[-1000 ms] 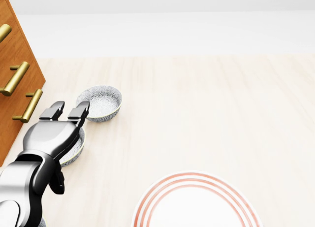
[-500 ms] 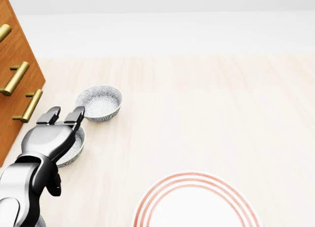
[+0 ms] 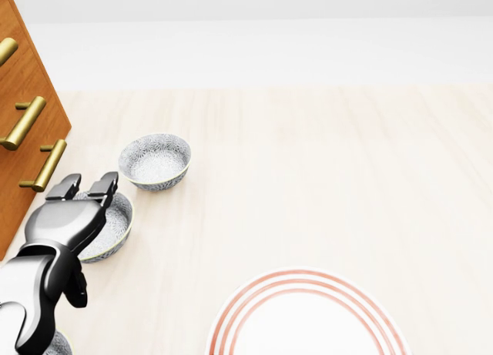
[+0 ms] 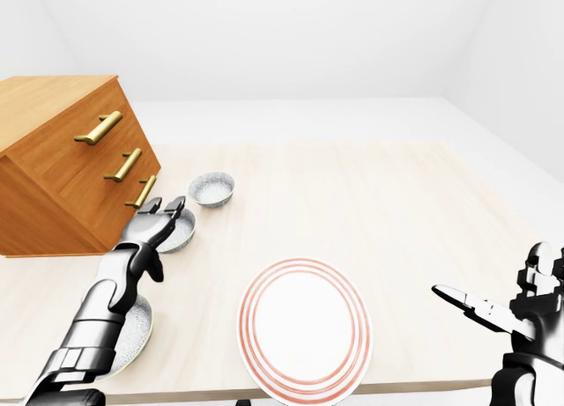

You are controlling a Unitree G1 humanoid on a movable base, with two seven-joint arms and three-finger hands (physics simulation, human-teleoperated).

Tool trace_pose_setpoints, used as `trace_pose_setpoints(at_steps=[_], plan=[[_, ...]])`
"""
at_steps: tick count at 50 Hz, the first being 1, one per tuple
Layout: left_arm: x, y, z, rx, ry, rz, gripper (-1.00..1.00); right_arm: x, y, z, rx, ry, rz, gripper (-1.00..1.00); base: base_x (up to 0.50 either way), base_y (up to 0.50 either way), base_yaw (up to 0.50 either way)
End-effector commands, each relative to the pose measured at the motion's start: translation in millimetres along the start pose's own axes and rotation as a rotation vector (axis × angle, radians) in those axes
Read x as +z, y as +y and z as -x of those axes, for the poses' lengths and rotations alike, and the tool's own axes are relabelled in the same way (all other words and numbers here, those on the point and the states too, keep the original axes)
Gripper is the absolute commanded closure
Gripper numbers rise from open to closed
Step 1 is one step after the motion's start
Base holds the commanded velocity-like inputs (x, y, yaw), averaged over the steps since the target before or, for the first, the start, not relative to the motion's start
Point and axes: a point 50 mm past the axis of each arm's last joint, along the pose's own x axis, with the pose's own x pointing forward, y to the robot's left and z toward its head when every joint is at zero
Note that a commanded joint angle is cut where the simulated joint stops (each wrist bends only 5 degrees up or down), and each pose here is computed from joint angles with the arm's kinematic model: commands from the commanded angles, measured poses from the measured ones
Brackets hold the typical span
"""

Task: Put the bowl in the middle on the plate.

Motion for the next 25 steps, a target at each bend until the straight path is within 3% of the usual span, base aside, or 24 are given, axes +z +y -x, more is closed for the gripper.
trace_pose_setpoints(at_steps=[1, 12, 17, 21, 25], plan=[[-3, -6, -6.9, -0.006, 0.012, 0.010, -1.00, 1, 1, 1, 0.008, -0.005, 0.000, -1.00, 0.00, 0.00, 0.00], [-4, -33, -8.7, -0.053, 0.024, 0.004, -1.00, 3, 0, 3, 0.010, -0.012, -0.005, -1.00, 0.00, 0.00, 0.00], [-1, -29, -16.1, -0.039, 0.020, 0.003, -1.00, -1, 0, 1, 0.005, 0.004, -0.007, -1.00, 0.00, 0.00, 0.00], [-1, -14, -20.5, -0.031, 0.029, 0.001, -1.00, -2, -2, 1, -0.008, 0.009, -0.003, -1.00, 0.00, 0.00, 0.00], [-1, -16, -22.7, -0.036, 0.028, -0.006, -1.00, 0, -2, 2, -0.008, 0.001, -0.001, -1.00, 0.00, 0.00, 0.00]])
